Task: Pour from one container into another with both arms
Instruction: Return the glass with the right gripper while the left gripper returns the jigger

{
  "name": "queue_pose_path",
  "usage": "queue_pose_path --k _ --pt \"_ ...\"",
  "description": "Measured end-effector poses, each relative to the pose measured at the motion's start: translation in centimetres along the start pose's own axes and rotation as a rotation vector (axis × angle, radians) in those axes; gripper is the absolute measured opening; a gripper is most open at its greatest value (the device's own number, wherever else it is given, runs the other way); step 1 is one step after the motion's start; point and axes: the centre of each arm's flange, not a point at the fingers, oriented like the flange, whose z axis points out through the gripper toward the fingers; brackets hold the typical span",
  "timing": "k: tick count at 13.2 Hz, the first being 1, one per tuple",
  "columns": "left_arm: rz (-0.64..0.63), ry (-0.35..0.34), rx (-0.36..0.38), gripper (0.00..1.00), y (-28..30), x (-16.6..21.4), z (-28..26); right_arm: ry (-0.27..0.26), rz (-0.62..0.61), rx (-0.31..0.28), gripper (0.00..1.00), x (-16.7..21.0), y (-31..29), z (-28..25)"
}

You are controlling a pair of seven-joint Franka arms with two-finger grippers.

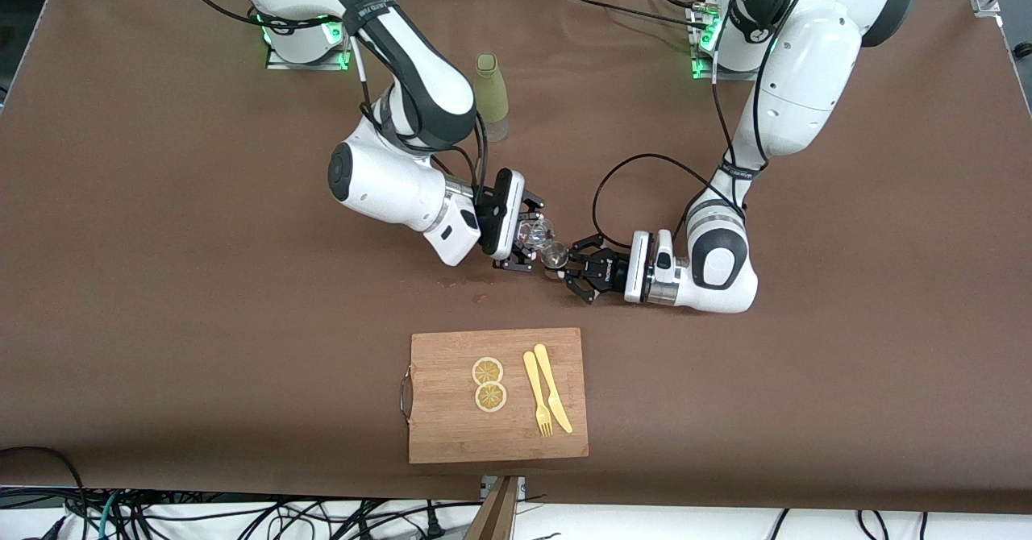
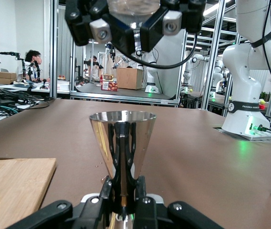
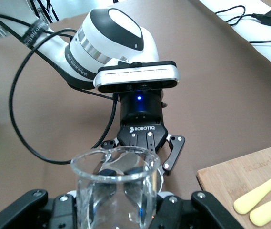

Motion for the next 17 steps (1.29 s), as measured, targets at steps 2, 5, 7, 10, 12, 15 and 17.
queue_pose_path --k 2,5,7,10,12,15,17 --pt "0.008 -0.001 0.016 0.21 -0.3 0.0 -1.1 -0.004 0.018 0.036 0.15 -0.9 1.2 -1.4" --pt "0.03 0.001 0.058 0.21 -1.1 -0.3 -4.6 0.004 0.008 0.111 0.15 -3.1 3.8 -4.8" --pt "0.057 0.011 0.059 0.21 -1.2 -0.6 -7.7 0.043 -0.02 0.176 0.15 -4.9 5.7 -8.0" --pt "0.094 0.007 0.021 0.21 -0.5 -1.7 -13.9 0.092 -0.068 0.204 0.15 -8.4 8.9 -12.9" --pt "0.091 0.007 0.008 0.21 0.6 -2.7 -19.6 0.128 -0.093 0.194 0.15 -11.2 11.0 -15.8" --pt "0.098 0.009 0.036 0.21 2.8 -4.3 -27.5 0.196 -0.097 0.174 0.15 -16.3 13.9 -18.9" --pt "0.106 0.0 0.033 0.21 4.7 -5.5 -31.3 0.23 -0.098 0.155 0.15 -20.8 15.8 -20.6"
